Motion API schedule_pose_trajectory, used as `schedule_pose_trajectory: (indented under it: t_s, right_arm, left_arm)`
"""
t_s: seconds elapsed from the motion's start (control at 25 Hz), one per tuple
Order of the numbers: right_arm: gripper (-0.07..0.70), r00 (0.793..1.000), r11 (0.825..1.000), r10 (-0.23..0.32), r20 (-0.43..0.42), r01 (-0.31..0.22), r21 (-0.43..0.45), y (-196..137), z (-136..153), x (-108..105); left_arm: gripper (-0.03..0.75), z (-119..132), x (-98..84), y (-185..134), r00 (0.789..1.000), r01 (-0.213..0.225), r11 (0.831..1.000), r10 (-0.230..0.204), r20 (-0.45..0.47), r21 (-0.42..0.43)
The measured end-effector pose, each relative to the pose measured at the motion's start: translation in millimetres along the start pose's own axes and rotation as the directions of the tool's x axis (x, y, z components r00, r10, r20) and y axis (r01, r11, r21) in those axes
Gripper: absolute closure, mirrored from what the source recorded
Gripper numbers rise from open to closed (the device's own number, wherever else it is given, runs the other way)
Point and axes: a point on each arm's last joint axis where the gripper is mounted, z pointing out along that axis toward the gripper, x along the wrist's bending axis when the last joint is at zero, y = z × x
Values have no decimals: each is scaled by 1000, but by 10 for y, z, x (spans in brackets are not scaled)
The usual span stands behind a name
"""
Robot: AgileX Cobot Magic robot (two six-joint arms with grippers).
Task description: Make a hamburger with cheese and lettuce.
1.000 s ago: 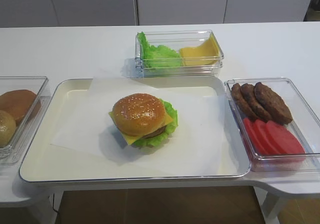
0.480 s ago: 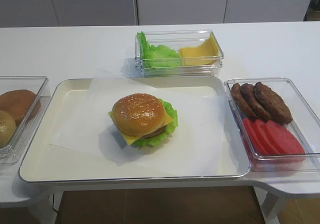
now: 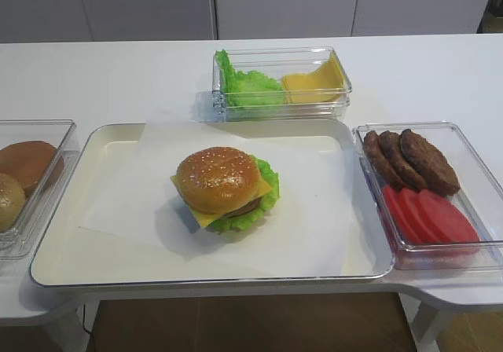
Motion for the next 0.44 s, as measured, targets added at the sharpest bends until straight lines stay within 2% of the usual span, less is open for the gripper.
schedule_pose_trajectory:
  t_s: [0.44]
  right_arm:
    - [416,1000,1000,0,0,0,0,0,0,0]
  left_arm:
    - [232,0,0,1,1000,-2,1000,2,0,-1]
